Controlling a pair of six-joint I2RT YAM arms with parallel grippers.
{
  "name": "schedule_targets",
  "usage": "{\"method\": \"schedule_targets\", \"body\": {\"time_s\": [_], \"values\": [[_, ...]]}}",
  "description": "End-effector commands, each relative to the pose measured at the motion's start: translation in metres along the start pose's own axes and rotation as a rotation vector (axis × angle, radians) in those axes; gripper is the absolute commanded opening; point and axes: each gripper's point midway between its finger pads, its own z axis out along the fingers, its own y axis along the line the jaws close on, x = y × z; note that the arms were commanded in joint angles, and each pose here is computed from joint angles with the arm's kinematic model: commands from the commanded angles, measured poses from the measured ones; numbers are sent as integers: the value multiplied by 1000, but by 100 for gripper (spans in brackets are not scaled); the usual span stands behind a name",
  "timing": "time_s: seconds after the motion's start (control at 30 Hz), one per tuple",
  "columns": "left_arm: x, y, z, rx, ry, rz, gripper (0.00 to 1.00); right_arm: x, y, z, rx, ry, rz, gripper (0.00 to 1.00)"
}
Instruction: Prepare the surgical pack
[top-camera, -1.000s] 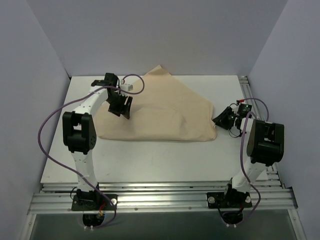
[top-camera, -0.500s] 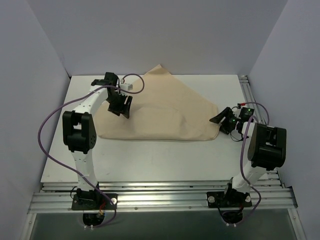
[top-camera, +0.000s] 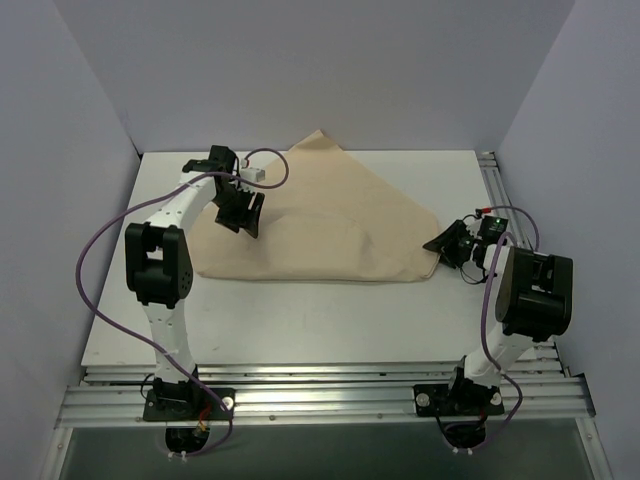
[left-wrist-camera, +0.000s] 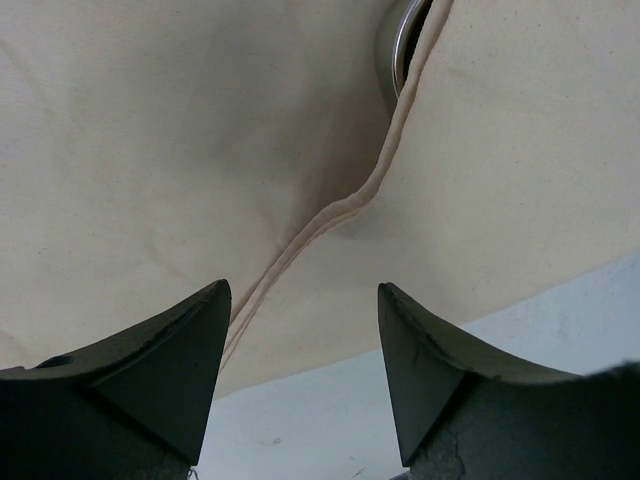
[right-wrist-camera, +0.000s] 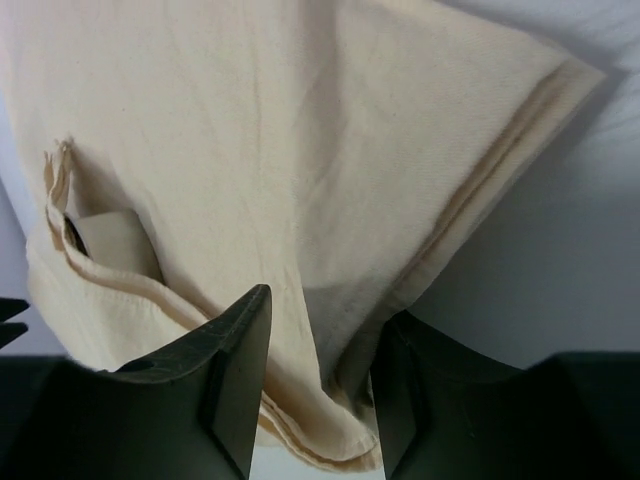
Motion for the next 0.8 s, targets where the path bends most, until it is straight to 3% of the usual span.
{"method": "schedule_targets", "body": {"time_s": [0.0, 0.07, 0.1, 0.17, 0.37, 0.43, 0.63, 0.77], "values": [[-7, 2, -6, -10, -35, 19, 70, -28, -10, -1, 113, -60, -80, 31], [-8, 1, -5, -8, -35, 21, 70, -30, -2, 2, 123, -56, -111, 20], [-8, 2, -5, -7, -35, 21, 70, -29, 2, 4, 116, -53, -123, 7], [-8, 1, -5, -5, -34, 21, 70, -24, 14, 7, 107, -43, -150, 0], [-2, 3, 1, -6, -13, 24, 69, -30, 77, -6, 66, -102, -218, 0], [1, 4, 6, -1, -3, 23, 69, -29, 119, -10, 24, -139, -271, 0], [10, 5, 15, 12, 17, 9, 65, 21, 248, -6, -217, -158, -309, 0], [9, 6, 12, 10, 11, 11, 64, 64, 309, 6, -353, -111, -293, 0]]}}
